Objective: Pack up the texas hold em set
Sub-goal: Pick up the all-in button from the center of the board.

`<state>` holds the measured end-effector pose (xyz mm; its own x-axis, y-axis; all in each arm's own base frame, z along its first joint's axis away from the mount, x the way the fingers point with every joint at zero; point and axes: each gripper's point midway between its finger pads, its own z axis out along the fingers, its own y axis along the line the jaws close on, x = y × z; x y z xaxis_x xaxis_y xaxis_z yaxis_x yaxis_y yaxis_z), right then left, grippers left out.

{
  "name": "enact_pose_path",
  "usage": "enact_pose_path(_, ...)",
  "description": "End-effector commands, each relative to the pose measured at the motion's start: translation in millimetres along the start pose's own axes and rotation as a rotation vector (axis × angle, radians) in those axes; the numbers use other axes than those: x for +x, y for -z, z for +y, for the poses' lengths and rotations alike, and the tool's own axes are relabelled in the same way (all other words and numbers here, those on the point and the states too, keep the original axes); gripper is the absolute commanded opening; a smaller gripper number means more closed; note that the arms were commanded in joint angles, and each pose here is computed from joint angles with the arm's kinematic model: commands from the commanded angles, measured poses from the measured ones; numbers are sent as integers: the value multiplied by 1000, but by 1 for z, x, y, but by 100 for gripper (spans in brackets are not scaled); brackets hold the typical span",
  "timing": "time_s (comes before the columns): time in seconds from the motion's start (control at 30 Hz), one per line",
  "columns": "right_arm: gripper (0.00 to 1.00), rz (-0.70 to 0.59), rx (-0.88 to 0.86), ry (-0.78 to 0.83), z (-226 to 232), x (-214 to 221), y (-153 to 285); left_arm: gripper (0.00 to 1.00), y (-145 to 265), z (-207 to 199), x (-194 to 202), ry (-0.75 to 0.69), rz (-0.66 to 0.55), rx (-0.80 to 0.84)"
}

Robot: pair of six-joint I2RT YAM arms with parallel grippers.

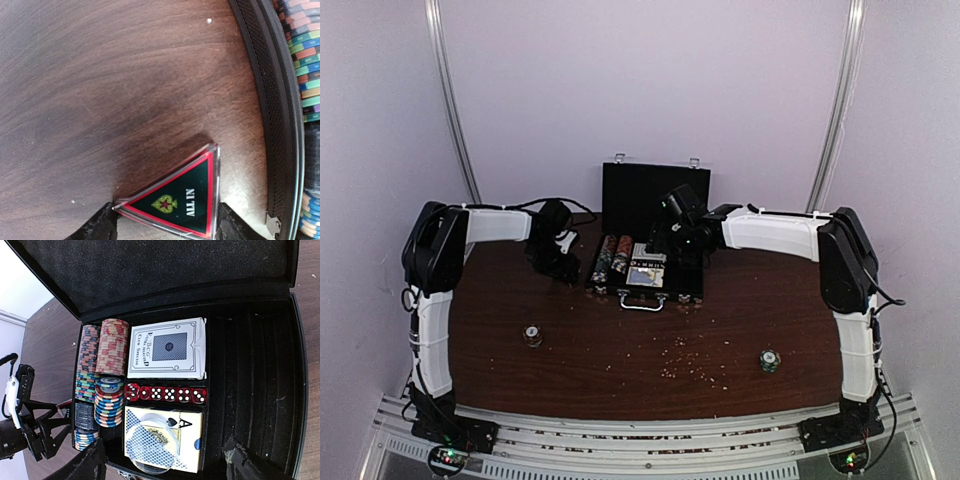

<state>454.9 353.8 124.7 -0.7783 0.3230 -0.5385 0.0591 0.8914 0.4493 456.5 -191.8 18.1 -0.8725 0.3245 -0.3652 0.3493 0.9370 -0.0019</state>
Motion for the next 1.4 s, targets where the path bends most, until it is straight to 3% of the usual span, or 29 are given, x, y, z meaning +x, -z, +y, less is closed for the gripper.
enact_pose_path(0.0,82,-24,-21,-18,4,-9,9,69,-16,2,13,-23,60,-21)
enact_pose_path(0.67,82,-17,-18,-22,4,-8,8,67,-30,-1,17,-30,83,-2)
enact_pose_path(0.87,82,-19,-19,-23,4,-9,9,54,-30,1,18,-31,85,-12)
enact_pose_path(1.37,81,-88,23,-29,0,-25,21,50,43,6,-26,-24,-112,-38)
